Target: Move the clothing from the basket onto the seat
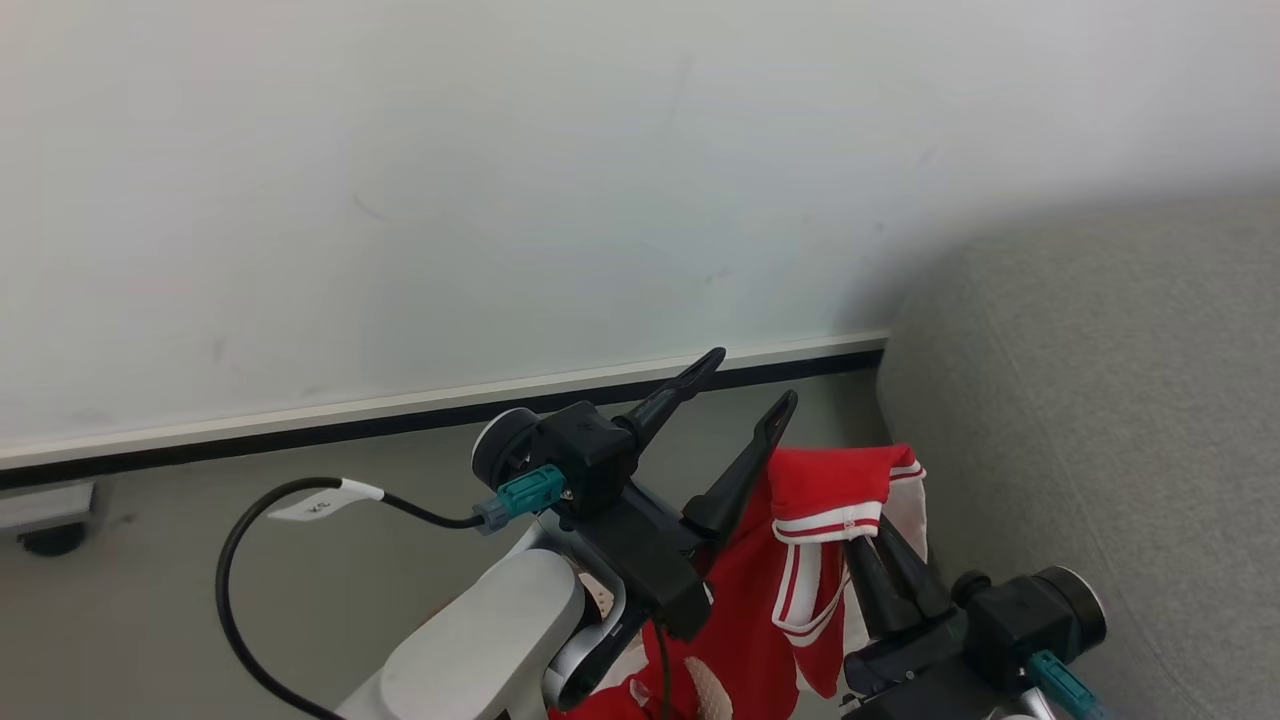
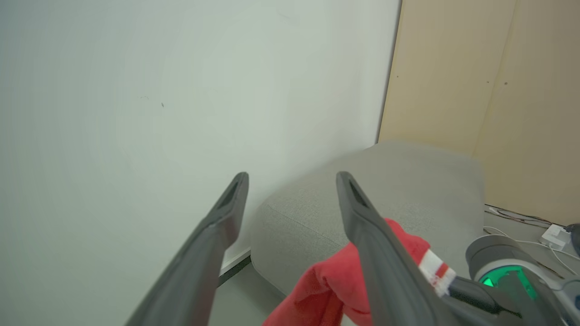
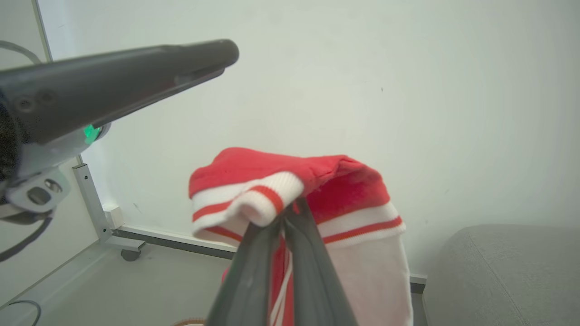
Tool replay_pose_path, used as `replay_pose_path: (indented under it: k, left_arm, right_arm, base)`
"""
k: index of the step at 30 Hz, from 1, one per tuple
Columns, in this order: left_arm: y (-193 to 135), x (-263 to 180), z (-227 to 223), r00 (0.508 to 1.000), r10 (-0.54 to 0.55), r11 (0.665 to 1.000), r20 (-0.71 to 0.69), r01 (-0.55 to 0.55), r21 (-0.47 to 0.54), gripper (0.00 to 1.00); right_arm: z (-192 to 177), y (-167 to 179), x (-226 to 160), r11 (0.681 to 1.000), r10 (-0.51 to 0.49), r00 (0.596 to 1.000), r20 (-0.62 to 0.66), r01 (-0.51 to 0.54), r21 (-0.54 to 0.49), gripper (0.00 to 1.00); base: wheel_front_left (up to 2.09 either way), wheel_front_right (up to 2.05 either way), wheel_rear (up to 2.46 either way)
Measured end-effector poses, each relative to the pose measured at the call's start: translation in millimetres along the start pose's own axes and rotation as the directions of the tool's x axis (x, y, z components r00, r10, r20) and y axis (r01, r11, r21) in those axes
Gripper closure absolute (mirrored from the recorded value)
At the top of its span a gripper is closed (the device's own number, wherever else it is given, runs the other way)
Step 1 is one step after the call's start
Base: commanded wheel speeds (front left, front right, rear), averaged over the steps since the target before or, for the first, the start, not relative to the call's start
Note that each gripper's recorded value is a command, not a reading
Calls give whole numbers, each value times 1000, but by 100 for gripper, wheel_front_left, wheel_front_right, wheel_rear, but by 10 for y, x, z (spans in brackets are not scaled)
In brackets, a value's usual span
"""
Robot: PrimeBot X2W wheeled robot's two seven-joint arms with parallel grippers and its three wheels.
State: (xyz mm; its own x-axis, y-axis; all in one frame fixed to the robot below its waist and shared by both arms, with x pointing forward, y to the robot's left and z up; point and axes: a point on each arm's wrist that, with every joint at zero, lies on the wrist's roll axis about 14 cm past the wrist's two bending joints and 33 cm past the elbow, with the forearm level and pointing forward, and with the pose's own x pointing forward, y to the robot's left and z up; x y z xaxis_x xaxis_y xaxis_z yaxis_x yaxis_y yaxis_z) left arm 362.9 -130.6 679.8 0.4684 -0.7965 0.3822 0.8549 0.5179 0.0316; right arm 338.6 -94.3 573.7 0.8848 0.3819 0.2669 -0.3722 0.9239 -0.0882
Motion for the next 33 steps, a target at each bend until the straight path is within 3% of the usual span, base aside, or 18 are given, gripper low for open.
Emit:
replay_pose_path:
  k: [12,21,33]
  left_arm:
    - [-570,358,-172,982,-186,978,9,187,-90,0]
    - [-1053,579,-314,934,-356,919,26,355,-171,0]
    - [-1040,676,-609,911,-412,887,7,402,-226,0]
  right_arm:
    - [250,-494,-368,977,-198,979,44,201,-67,100]
    - [320,-845,-669,927,-360,932,41,362,-103,100]
    - [267,-1098,-552,898,-421,907,24,421,-130,100]
  base:
    - [0,0,0]
    - [0,0,0]
    - [0,0,0]
